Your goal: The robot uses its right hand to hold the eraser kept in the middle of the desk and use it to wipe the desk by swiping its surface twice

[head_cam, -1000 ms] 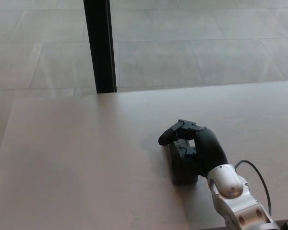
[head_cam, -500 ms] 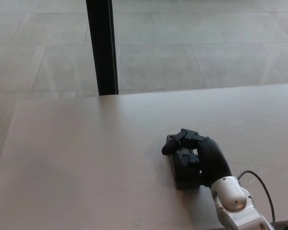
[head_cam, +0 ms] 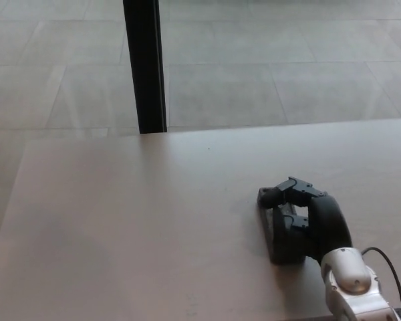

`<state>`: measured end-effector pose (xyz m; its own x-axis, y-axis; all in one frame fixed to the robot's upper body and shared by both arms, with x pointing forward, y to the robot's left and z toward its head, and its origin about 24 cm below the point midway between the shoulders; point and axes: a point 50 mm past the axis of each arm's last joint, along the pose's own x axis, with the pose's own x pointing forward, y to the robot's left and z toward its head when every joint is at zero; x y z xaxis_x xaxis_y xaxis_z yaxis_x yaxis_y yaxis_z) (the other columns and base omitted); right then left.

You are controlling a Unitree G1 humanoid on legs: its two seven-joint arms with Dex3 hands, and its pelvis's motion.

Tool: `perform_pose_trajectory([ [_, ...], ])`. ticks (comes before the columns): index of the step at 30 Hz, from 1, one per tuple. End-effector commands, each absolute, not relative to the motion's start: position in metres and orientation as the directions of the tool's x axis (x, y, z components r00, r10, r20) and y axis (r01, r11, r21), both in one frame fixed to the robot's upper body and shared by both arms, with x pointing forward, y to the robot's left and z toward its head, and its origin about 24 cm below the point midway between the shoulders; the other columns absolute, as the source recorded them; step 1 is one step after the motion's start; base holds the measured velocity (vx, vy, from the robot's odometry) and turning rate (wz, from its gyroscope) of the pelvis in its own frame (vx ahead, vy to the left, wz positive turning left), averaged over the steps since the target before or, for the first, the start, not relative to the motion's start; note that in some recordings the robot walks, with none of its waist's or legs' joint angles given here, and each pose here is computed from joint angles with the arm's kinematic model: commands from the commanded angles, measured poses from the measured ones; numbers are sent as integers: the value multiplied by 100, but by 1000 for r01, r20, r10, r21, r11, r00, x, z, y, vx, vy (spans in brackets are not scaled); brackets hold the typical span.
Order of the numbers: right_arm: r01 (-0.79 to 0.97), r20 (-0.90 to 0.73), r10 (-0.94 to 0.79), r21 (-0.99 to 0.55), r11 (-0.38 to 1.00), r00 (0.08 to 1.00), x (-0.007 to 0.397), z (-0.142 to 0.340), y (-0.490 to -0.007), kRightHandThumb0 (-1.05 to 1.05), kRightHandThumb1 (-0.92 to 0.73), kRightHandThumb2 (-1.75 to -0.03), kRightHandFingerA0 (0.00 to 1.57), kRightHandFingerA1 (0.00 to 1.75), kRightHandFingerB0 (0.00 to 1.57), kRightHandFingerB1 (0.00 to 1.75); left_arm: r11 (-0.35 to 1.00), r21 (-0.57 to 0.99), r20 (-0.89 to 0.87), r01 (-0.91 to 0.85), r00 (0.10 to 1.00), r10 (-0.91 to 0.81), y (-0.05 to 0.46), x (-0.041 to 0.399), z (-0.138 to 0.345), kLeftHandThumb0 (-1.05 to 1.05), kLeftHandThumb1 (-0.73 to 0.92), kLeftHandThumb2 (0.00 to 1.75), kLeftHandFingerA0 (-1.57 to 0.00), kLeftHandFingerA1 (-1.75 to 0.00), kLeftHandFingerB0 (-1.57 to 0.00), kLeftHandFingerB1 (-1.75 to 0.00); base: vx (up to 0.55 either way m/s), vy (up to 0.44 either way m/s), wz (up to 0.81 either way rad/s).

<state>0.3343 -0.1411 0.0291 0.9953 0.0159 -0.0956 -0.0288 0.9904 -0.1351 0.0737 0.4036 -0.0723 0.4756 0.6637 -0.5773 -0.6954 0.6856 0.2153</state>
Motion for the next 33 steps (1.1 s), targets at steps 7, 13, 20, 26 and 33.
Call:
perform_pose_trajectory([
  [7, 191, -270, -270, -284, 940, 924, 306, 1, -248, -26, -55, -112, 105, 175, 83, 155, 673, 206, -548, -711, 486, 681, 410, 73, -66, -65, 83, 64, -50, -104, -47, -82, 0, 0, 0],
  [13, 312, -242, -397, -323, 893, 885, 289, 10, -303, -29, -47, -121, 106, 175, 85, 151, 673, 247, -543, -697, 476, 692, 412, 68, -65, -68, 82, 63, -55, -111, -49, -84, 0, 0, 0],
  [20, 397, -219, -473, -314, 862, 853, 275, 15, -333, -29, -40, -123, 109, 175, 90, 153, 666, 249, -547, -703, 466, 696, 413, 66, -64, -69, 82, 64, -56, -109, -49, -83, 0, 0, 0],
  [26, 397, -226, -474, -314, 862, 851, 276, 10, -328, -39, -41, -114, 134, 144, 107, 126, 671, 241, -552, -701, 469, 689, 412, 67, -65, -69, 82, 64, -55, -108, -46, -80, 0, 0, 0],
  [33, 302, -252, -364, -253, 919, 897, 295, 0, -277, -31, -49, -100, 102, 175, 89, 142, 665, 221, -556, -714, 468, 687, 411, 69, -66, -67, 83, 63, -54, -105, -51, -84, 0, 0, 0],
])
